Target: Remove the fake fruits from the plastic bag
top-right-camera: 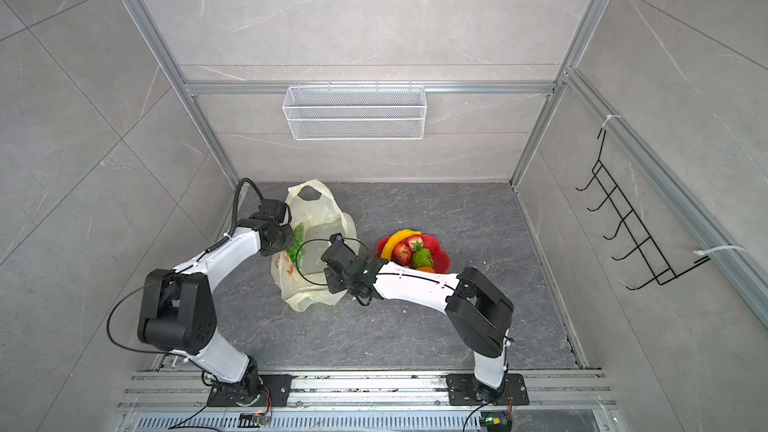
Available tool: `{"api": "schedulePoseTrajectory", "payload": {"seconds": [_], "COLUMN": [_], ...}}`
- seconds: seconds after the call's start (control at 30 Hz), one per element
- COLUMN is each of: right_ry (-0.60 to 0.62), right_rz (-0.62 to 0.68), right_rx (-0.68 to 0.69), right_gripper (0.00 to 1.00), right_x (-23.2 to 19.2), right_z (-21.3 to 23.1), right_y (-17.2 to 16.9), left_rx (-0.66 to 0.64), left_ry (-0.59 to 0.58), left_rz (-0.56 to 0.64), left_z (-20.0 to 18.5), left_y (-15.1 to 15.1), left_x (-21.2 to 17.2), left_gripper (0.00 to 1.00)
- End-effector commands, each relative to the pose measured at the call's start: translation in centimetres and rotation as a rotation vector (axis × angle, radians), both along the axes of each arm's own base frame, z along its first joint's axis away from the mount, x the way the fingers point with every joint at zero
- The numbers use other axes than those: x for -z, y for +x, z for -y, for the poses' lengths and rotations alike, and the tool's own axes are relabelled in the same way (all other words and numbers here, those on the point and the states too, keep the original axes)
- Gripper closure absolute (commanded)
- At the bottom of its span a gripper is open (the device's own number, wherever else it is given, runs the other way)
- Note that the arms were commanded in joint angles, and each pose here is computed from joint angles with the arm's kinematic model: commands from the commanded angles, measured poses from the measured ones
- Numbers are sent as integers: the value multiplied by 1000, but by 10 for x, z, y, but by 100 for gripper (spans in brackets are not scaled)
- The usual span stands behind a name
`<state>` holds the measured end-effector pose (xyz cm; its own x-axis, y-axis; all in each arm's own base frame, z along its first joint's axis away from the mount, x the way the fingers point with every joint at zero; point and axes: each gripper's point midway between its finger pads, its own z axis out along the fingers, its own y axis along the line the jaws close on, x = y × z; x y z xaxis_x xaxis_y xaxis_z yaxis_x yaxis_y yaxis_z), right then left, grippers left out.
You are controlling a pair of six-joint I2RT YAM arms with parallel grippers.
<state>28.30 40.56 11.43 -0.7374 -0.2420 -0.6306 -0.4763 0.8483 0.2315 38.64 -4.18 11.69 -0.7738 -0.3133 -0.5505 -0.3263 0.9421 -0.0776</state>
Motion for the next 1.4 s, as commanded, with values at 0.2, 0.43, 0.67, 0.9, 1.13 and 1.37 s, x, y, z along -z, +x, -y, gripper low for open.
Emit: {"api": "schedulePoseTrajectory", "payload": {"seconds": [0.2, 0.43, 0.67, 0.9, 1.13, 1.37], "right_ry": [50, 88, 52, 27, -51, -145], "right_rz": [34, -15, -39, -47, -73, -95], "right_rx": [95, 58, 50, 70, 55, 101], "right_gripper": [45, 45, 46, 48, 53, 57], "right_x": [-11, -2, 16, 26, 54, 85], "right_z": [13, -10, -10, 3, 4, 16], "right_y": [9, 9, -1, -6, -11, -22], "left_rx": [332, 100, 7, 68, -12, -202], "left_ry": [-131, -108, -221, -275, -189, -163], "left_rz": [409, 209, 104, 45, 67, 66], "left_z": [77, 25, 16, 34, 11, -29], "left_y": [-75, -110, -115, -110, -117, -140], "left_x": [-83, -11, 23, 39, 31, 36], "left_gripper": [100, 100, 100, 100, 100, 100]}}
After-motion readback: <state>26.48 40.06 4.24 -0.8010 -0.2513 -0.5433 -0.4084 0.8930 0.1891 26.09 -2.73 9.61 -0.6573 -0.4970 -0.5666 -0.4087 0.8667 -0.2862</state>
